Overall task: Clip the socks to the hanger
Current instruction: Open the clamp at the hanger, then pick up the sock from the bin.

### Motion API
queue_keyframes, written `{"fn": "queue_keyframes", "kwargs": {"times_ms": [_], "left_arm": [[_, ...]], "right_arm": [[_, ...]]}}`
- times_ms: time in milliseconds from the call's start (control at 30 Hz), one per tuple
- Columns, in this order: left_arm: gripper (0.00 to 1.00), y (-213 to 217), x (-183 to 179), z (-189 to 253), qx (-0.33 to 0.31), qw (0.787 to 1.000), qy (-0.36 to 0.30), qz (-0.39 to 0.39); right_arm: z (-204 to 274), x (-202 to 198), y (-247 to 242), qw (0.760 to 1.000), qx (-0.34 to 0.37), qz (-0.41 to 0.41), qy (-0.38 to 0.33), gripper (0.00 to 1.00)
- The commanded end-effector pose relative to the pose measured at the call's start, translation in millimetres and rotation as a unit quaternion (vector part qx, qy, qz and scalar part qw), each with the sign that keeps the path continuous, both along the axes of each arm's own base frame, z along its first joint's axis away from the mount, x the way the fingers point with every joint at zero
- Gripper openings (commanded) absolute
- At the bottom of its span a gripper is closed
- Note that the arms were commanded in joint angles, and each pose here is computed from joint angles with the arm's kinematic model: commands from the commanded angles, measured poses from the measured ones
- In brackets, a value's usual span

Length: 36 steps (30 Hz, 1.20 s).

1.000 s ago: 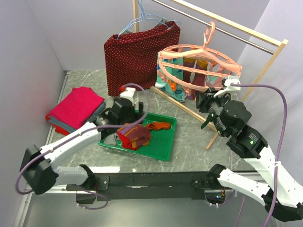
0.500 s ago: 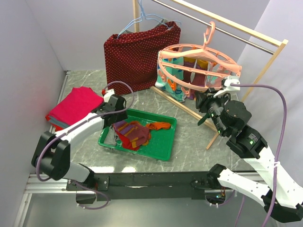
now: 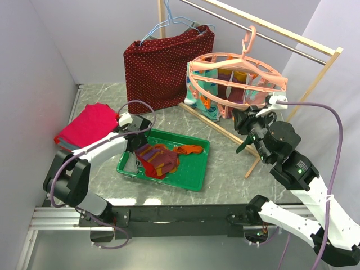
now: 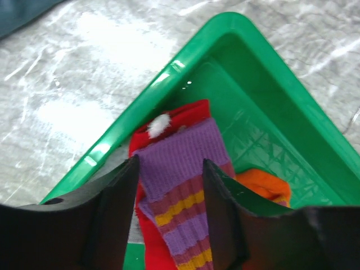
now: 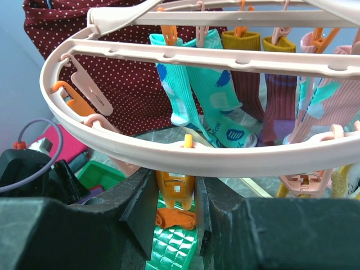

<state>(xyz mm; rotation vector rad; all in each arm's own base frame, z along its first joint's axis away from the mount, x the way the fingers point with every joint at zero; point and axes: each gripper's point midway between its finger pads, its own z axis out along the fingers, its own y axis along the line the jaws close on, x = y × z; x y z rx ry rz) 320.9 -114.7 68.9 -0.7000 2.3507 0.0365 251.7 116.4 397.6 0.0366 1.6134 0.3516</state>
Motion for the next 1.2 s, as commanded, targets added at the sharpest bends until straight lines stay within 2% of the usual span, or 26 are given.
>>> {"fn": "queue_keyframes", "kwargs": {"times_ms": [0, 233, 467, 733, 933, 1167], "left_arm": [[0.57, 9, 2, 14, 0.003, 0.999, -0.017, 0.034], [0.60, 8, 3, 7, 0.011, 0.999, -0.008, 0.029], [0.51, 2, 9, 9, 0.009, 1.000, -0.007, 0.018], [0.49, -6, 2, 36, 0.027, 0.999, -0.038, 0.012], [0.46, -7, 5, 23, 0.045, 0.999, -0.019, 0.010], [0.50, -7, 7, 10, 0.056, 0.998, -0.004, 0.010]], "right_arm": [[5, 1, 0, 1.000, 0.015, 0.001, -0.010, 0.00], [5, -1, -3, 1.000, 0.016, -0.002, -0.011, 0.00], [5, -1, -4, 1.000, 0.016, -0.003, -0.011, 0.00], [4, -1, -2, 1.000, 0.017, 0.000, -0.010, 0.00], [7, -2, -5, 1.000, 0.019, -0.002, -0.014, 0.00], [7, -3, -6, 1.000, 0.021, -0.003, -0.014, 0.00]]}}
